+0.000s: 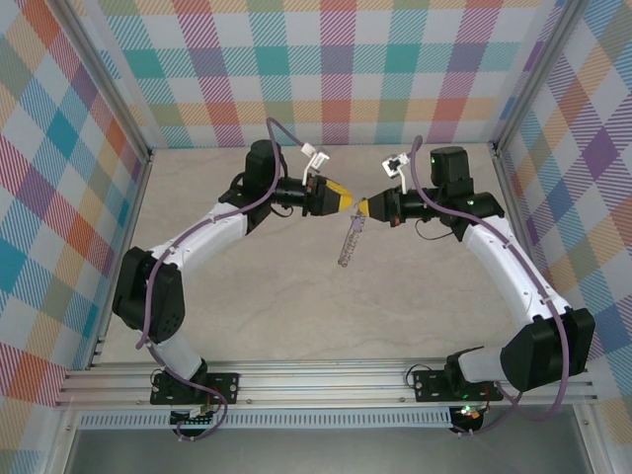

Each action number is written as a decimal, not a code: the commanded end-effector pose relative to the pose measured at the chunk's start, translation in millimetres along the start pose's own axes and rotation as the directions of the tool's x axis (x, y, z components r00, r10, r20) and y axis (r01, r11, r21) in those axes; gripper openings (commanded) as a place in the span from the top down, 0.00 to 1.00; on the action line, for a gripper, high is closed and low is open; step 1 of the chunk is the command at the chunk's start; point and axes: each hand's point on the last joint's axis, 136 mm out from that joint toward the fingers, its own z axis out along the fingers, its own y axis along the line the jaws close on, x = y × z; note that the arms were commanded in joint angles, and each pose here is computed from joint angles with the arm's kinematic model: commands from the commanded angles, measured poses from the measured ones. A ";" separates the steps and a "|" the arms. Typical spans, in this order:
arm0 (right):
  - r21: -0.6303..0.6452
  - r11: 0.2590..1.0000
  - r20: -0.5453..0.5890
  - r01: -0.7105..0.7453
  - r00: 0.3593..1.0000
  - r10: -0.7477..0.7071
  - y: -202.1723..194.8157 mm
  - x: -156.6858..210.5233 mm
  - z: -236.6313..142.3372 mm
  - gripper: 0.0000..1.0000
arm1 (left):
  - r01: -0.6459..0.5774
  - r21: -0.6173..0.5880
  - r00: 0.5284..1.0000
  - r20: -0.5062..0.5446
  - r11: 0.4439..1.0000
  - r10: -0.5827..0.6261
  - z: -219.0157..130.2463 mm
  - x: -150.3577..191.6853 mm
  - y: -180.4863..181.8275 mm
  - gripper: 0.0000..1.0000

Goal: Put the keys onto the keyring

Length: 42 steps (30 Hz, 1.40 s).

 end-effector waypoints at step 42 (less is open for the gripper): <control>-0.073 0.996 0.017 0.044 0.999 -0.043 13.4 -5.1 2.4 1.00 | -0.061 0.056 0.998 0.009 0.997 0.061 16.1 -5.8 -15.5 0.94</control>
